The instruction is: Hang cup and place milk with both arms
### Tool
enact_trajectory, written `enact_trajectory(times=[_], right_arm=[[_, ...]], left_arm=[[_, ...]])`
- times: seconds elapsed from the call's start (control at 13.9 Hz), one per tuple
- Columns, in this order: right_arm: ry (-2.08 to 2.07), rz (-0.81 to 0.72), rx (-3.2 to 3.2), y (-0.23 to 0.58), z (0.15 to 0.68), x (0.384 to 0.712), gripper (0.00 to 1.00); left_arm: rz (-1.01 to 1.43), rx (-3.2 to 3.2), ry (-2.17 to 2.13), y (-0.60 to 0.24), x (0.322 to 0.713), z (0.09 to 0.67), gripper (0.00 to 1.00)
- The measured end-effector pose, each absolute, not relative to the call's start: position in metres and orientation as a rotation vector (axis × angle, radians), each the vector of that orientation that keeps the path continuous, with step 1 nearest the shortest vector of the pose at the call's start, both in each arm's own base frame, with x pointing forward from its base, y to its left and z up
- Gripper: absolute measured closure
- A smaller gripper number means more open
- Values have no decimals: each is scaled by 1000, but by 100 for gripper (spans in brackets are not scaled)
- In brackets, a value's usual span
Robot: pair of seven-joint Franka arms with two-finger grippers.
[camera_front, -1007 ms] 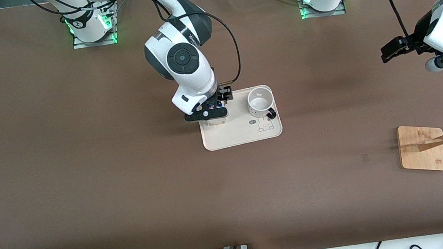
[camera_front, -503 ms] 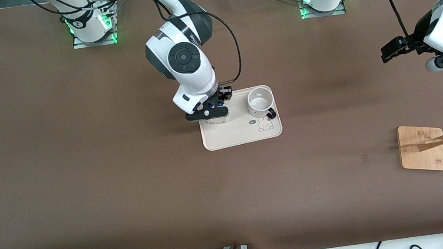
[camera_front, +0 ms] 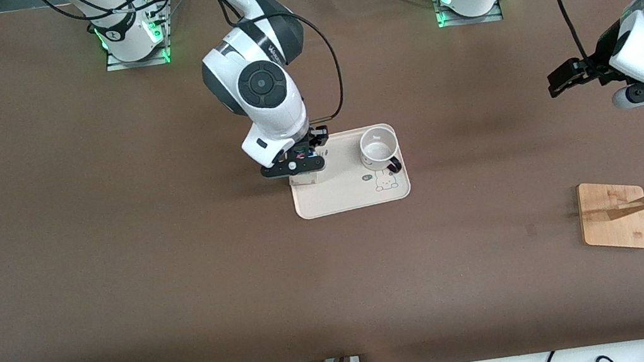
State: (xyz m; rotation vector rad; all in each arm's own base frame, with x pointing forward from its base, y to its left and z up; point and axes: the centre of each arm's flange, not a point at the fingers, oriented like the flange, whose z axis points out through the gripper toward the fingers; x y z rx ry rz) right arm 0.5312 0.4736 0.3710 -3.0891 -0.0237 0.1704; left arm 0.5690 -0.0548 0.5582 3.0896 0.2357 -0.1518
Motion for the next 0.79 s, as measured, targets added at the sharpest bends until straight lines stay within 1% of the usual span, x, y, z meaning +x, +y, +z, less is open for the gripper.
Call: enact_trajectory(times=[0.22, 0.5, 0.65, 0.79], right_arm=[[-67, 187, -3110, 450, 409, 538, 48], [-158, 165, -3107, 408, 470, 550, 48], [-232, 165, -3112, 370, 492, 563, 48], [-260, 196, -3115, 314, 507, 580, 48]], left_arm=[[-175, 3066, 333, -83, 578, 536, 0], [-218, 3040, 502, -153, 589, 479, 0], [-239, 3023, 583, -196, 585, 454, 0], [-251, 3015, 666, -243, 577, 426, 0]])
